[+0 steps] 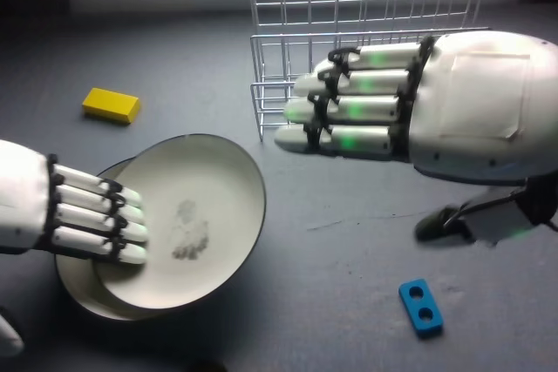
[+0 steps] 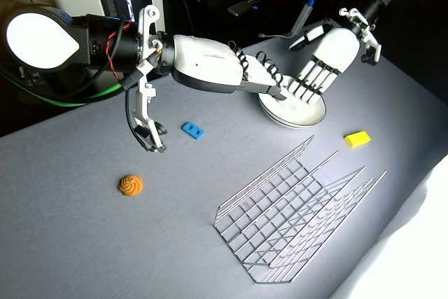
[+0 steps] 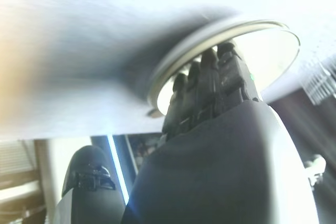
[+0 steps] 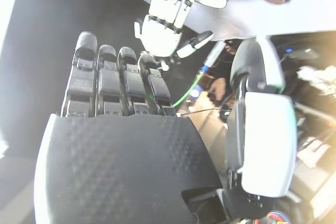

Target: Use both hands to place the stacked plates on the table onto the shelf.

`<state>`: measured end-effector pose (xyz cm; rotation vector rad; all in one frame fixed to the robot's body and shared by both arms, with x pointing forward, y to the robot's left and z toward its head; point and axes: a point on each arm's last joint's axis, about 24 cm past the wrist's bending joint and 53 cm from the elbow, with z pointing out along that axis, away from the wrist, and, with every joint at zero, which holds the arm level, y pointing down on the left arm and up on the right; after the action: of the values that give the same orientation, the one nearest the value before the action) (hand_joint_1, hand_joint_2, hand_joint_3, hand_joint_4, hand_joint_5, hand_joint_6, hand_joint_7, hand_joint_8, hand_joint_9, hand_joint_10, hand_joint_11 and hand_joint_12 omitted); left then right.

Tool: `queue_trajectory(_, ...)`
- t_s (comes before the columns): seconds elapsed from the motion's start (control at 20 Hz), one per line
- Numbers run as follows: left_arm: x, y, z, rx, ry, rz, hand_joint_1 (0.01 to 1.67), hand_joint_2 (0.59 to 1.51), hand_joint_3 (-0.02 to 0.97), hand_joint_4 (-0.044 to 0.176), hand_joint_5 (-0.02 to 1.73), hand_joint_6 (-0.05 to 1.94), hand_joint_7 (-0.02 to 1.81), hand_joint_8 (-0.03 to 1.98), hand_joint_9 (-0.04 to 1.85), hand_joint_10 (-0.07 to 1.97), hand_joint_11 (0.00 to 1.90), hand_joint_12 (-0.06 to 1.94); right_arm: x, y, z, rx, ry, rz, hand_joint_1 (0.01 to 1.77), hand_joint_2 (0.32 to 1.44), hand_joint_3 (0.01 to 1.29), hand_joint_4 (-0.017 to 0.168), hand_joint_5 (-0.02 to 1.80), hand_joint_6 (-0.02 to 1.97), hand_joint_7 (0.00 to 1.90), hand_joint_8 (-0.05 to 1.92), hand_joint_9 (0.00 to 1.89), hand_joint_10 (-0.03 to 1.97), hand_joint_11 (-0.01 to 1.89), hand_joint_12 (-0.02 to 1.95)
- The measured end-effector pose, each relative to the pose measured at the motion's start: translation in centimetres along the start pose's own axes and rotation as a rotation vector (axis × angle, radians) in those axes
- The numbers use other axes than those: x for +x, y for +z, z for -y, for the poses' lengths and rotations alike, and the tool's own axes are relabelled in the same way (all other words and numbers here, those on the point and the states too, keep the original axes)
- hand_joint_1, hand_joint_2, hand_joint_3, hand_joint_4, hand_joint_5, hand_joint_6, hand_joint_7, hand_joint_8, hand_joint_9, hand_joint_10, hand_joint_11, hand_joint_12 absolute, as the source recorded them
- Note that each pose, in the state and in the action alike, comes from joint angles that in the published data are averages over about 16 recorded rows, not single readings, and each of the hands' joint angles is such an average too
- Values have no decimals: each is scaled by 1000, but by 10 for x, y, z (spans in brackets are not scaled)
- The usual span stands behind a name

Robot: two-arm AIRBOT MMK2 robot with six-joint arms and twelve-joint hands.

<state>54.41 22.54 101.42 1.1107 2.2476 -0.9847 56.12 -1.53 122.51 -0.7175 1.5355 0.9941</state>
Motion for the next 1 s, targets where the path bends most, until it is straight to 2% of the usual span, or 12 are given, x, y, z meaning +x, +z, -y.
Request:
queue_trajectory(0.3,-13,19,14,37,4,29,16,1075,31,0,9,18,3,-12,15,3,13,10,6,16,-5,-34,-43,-11,1078,947,20,7,144,20,127,16,135,14,20,712)
queue_trajectory(0.45,-18,26,20,49,6,38,16,1077,31,-1,11,20,1,-12,16,4,13,11,8,26,-7,-49,-49,-12,1191,931,20,7,179,20,156,16,162,14,20,802)
queue_trajectory(0.6,-20,30,23,57,7,43,16,1078,31,-1,13,20,-2,-12,15,4,13,11,11,38,-8,-60,-49,-12,1229,933,21,7,205,19,174,15,173,14,20,844)
queue_trajectory(1.0,-22,33,23,62,5,49,17,1079,31,-2,18,19,-11,-14,12,1,13,11,25,77,-3,-66,-47,-31,1190,964,21,7,220,19,178,15,159,15,21,776)
